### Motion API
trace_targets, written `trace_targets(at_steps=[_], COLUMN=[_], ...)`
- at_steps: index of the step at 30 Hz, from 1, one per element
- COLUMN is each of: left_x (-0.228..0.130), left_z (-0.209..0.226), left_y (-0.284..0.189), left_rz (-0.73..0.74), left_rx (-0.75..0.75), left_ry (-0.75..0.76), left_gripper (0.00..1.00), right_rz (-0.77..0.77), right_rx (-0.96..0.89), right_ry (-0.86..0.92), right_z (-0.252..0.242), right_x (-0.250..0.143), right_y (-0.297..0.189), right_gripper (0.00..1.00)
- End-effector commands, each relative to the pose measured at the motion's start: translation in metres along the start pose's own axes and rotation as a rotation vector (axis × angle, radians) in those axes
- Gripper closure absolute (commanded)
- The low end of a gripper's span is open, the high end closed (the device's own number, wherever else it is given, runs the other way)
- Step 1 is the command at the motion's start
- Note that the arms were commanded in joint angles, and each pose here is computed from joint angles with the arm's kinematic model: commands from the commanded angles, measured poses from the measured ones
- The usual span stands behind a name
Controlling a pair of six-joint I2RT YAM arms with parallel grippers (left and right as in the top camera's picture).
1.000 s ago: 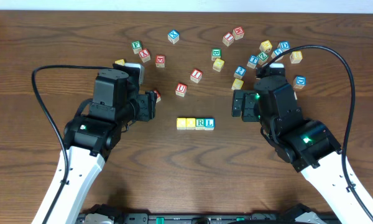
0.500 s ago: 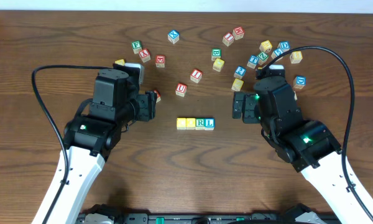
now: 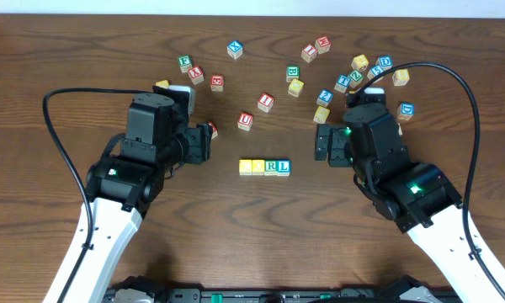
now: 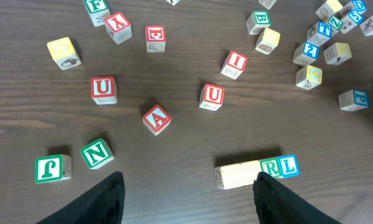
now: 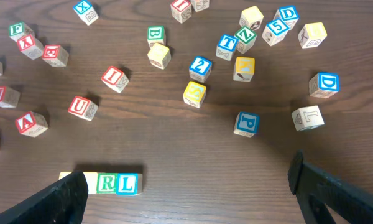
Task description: Spell out CORL
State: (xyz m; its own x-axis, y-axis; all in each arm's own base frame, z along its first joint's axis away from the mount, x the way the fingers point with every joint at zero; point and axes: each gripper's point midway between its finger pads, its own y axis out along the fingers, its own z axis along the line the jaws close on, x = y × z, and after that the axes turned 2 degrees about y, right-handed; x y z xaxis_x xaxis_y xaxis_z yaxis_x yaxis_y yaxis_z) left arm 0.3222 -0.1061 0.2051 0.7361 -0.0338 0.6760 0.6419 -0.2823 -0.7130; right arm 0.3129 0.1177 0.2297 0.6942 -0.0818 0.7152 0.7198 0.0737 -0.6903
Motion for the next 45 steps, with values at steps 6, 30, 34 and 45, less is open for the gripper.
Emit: trace_targets(at_steps=[6,30,34,45], left_x=[-0.019,-0.06,-0.068,-0.111], left_z=[-0.011,-0.004,0.008,0.033], left_y=[-0.033,-0.072,-0.065,-0.02], left_rz=[-0.016,-0.953,-0.908,-0.654], left_rx=[-0.015,-0.161,-0.116,-0.03], left_ry=[0.043,0.095,0.082,0.042], left_gripper=[0.35,0.35,0.35,0.35], right_rz=[-0.02,-0.016,-0.016,-0.016], right_rx=[-0.016,-0.017,-0.017,-0.017], right_ry=[0.005,0.004,0.004,0.004], right_z=[-0.004,-0.004,-0.005,-0.005], right_x=[0.006,0.005,0.005,0.005], right_y=[-0.003,-0.003,-0.003,-0.003], right_gripper=[0.01,0.01,0.01,0.01])
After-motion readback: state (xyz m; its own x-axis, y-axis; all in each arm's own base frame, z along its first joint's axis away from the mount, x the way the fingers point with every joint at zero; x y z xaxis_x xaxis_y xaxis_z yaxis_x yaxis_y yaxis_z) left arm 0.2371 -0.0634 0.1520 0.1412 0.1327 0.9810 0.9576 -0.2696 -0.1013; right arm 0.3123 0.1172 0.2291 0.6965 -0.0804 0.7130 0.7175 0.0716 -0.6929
